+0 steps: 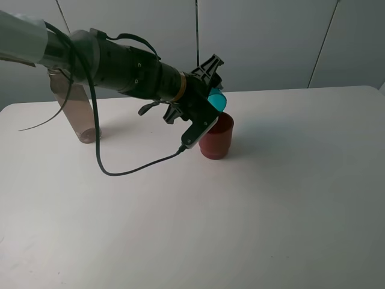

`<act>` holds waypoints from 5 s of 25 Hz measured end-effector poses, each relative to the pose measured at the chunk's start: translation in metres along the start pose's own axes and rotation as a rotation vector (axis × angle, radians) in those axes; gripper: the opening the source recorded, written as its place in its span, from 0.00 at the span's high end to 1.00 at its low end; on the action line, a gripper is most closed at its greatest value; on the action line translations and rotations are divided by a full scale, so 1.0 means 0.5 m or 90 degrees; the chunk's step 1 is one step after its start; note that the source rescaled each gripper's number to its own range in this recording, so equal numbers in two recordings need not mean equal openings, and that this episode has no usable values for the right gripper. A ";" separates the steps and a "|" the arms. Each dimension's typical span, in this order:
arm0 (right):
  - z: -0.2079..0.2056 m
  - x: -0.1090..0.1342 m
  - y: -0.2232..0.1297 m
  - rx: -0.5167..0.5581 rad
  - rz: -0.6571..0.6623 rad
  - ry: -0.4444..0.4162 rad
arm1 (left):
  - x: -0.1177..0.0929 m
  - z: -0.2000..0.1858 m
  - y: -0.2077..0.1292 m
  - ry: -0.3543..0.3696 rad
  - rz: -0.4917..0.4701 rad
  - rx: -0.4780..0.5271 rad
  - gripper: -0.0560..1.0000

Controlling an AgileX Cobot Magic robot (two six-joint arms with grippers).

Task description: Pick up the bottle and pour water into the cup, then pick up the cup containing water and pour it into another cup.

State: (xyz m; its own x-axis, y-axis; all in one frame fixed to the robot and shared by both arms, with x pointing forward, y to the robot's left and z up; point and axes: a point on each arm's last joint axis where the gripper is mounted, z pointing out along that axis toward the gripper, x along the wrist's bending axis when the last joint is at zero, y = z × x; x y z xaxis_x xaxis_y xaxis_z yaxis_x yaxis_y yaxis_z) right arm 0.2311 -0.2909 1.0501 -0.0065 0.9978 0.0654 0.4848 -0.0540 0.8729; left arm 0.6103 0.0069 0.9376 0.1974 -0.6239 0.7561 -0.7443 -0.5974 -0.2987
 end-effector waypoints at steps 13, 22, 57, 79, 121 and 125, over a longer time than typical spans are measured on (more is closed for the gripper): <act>0.000 0.000 0.000 0.000 0.000 0.000 | 0.004 -0.004 0.000 -0.013 0.021 0.031 0.87; 0.000 0.000 0.000 0.000 0.000 0.000 | 0.006 -0.004 0.006 -0.010 0.026 0.026 0.87; 0.000 0.000 0.000 0.000 0.000 0.000 | -0.200 -0.071 -0.147 0.243 -1.084 -0.116 0.87; 0.000 0.000 0.000 0.000 0.000 0.000 | -0.322 0.017 -0.087 0.196 -1.192 -0.179 0.87; 0.000 0.000 0.000 0.000 0.000 0.000 | -0.119 -0.169 -0.186 0.257 -1.266 -0.117 0.03; 0.000 0.000 0.000 0.000 0.000 0.000 | -0.085 -0.252 -0.208 0.238 -1.311 -0.005 0.03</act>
State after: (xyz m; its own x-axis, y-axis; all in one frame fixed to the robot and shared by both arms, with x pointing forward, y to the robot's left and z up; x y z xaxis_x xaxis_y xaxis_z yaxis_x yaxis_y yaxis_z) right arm 0.2311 -0.2909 1.0501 -0.0065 0.9978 0.0654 0.4848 -0.0540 0.8729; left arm 0.5989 0.1589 1.0099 0.4422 0.8962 -0.0358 0.3338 -0.1274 0.9340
